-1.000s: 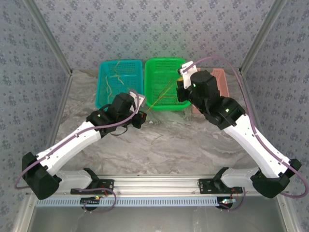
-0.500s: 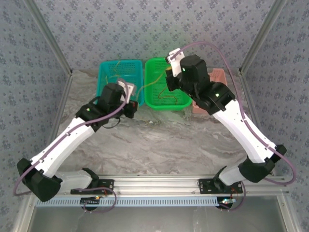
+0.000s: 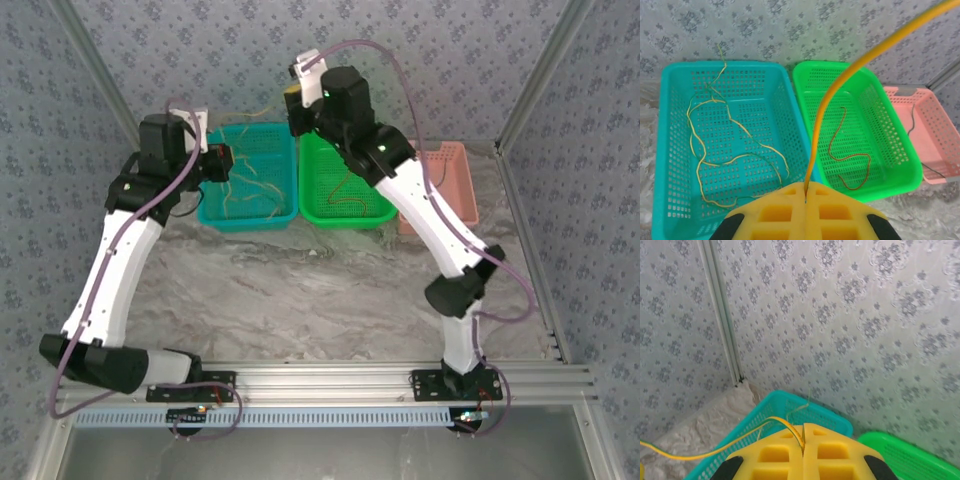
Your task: Untangle the cables
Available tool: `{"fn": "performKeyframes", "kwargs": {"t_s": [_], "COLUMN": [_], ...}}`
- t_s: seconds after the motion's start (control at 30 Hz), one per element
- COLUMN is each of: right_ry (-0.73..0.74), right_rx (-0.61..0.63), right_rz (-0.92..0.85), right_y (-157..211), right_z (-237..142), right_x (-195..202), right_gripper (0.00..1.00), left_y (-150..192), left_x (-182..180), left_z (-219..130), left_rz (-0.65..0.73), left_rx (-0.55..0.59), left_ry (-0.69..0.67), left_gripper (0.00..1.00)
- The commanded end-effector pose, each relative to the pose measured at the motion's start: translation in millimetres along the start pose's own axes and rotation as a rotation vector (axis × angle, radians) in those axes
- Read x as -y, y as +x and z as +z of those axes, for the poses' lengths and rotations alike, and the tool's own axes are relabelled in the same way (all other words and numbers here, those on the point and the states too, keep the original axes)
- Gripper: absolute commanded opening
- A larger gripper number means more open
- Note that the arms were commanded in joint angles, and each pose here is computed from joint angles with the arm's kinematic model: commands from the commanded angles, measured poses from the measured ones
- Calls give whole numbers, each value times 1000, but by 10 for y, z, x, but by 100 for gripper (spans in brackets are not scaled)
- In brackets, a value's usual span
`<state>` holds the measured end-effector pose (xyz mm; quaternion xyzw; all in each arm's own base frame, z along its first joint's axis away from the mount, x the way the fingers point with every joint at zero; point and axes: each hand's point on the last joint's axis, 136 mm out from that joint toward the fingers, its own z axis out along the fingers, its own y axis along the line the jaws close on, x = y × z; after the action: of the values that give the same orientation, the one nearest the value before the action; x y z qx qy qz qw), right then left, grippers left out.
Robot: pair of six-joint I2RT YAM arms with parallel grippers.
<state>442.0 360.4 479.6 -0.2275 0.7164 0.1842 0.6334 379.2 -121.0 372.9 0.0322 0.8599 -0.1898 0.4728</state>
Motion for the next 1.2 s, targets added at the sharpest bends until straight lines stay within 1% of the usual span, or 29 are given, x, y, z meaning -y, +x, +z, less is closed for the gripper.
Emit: {"fn": "performKeyframes", "kwargs": {"t_s": [0.0,0.1,0.2,0.3,0.5,0.63,0.67,0.73,0.8,0.87,0.9,1.0,1.07,1.17], "right_ry": [-13,-11,-31,-42,-37,-36,-31,-20,-14,-8,-6,-1,1,1], "right_rx": [24,5,-17,-39,-81,-101,-110,-133,-156,-171,-167,-149,-146,-143], "right_rz": [38,80,143,199,320,386,400,426,435,431,427,433,434,401], "right_y": [47,305,628,953,1581,1898,1981,2117,2154,2103,2013,1765,1614,1358], "right_z": [307,657,982,1259,1688,1882,1919,1958,1940,1882,1835,1704,1601,1399], "right_x": [-12,62,103,136,194,184,185,218,249,274,291,377,415,397], "right_gripper": [0,0,0,0,0,0,3,22,39,46,49,53,52,49], "left_y": [1,98,207,298,609,884,939,1039,1123,1171,1196,1230,1229,1211], "left_x": [-112,-401,-732,-957,-1182,-1330,-1351,-1397,-1429,-1440,-1446,-1432,-1419,-1392], "left_z": [252,510,733,939,1388,1587,1626,1684,1728,1767,1792,1860,1903,1969], "left_rz": [-13,-55,-125,-175,-266,-339,-355,-384,-412,-434,-447,-476,-487,-488], "left_rx": [-25,-63,-86,-113,-228,-295,-305,-325,-341,-353,-359,-374,-381,-391], "left_ry": [21,-31,-82,-94,-101,-144,-147,-164,-177,-177,-177,-165,-155,-141], "left_gripper": [0,0,0,0,0,0,0,0,0,0,0,0,0,0]}}
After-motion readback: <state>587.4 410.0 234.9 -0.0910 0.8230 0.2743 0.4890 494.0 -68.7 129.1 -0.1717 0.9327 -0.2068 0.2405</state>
